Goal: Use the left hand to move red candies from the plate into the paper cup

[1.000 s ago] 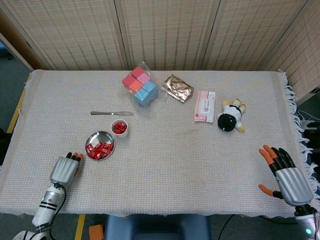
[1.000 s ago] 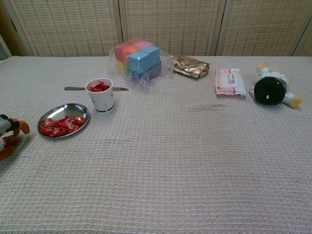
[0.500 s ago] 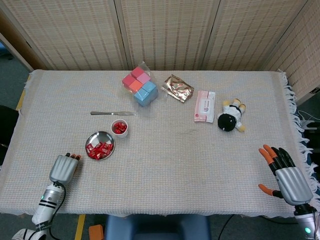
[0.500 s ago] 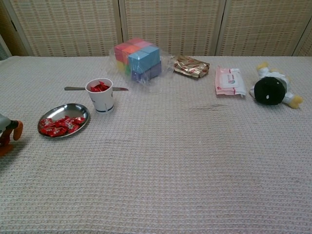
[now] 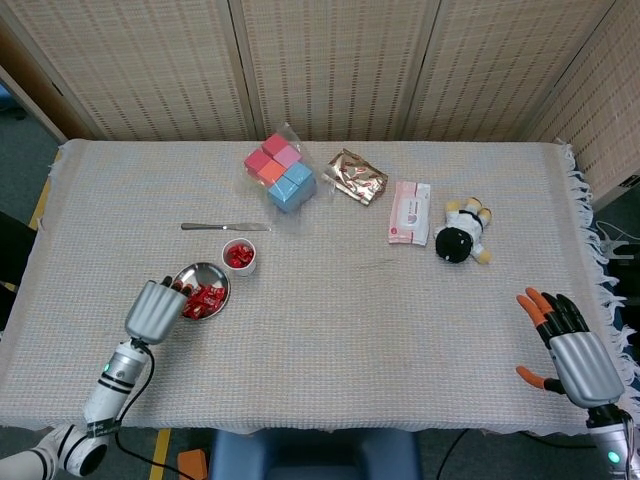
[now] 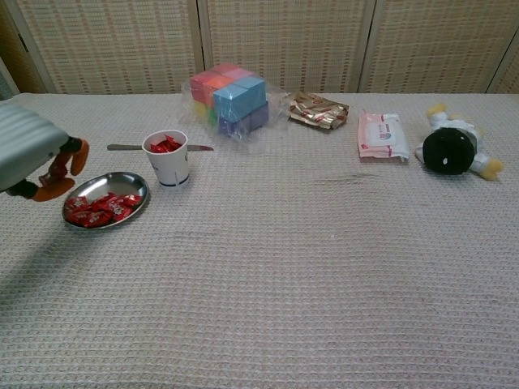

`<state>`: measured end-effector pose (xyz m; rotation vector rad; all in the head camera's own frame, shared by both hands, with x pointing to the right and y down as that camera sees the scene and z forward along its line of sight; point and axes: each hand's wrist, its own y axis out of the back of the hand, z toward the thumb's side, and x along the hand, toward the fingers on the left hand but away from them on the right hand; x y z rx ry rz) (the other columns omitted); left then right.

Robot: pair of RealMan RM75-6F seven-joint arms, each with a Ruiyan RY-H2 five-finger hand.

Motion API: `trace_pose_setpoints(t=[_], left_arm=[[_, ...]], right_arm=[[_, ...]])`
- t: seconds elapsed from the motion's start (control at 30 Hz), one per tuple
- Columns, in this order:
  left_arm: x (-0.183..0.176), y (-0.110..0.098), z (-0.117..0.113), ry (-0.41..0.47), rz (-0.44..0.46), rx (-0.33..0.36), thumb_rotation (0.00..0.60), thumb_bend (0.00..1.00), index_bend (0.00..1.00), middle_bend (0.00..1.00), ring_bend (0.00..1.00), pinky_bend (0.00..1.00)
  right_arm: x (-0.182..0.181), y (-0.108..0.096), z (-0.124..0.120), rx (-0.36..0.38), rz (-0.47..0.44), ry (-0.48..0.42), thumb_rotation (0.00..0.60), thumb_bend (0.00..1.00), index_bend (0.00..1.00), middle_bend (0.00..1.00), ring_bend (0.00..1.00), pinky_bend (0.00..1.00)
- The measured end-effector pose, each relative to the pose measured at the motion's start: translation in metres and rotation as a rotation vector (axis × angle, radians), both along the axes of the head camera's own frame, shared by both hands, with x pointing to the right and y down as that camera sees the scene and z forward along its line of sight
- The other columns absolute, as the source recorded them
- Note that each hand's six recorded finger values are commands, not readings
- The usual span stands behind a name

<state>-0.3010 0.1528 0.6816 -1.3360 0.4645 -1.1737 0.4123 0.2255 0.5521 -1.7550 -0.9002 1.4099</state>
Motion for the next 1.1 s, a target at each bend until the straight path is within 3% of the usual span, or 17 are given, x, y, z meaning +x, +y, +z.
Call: trace_pose_setpoints(t=[0.1,0.23,0.6,0.7,0.9,1.1], left_arm=[[0.032,-0.024,-0.003,0.014,0.054,0.033,0.600,0.40,0.51,0.64,0.59,1.00],[0.072,-0.047,0.007,0.025,0.101,0.030,0.600,0.40,0.52,0.64,0.59,1.00],[0.104,-0.094,0.038,0.000,0.072,0.030,0.600,0.40,0.50,0.59,0.55,0.99],[0.102,-0.099,0.045,-0.017,0.060,0.025,0.600,0.40,0.43,0.53,0.48,0.96],[0.099,-0.098,0.050,-0.028,0.049,0.013,0.600,0.40,0.31,0.45,0.43,0.97],[0.102,-0.094,0.044,-0.009,0.057,0.014,0.600,0.40,0.30,0.44,0.42,0.98]], right_arm=[[0.001,-0.001,0.002,-0.006,0.005,0.006,0.600,0.06,0.00,0.00,0.00,0.00],[0.003,-0.004,0.005,-0.009,0.019,0.014,0.600,0.06,0.00,0.00,0.00,0.00],[0.007,-0.009,0.011,-0.024,0.041,0.034,0.600,0.06,0.00,0.00,0.00,0.00],[0.008,-0.010,0.012,-0.023,0.045,0.037,0.600,0.06,0.00,0.00,0.00,0.00],[0.008,-0.010,0.012,-0.021,0.049,0.041,0.600,0.06,0.00,0.00,0.00,0.00],[0.008,-0.010,0.010,-0.010,0.053,0.039,0.600,0.06,0.00,0.00,0.00,0.00]])
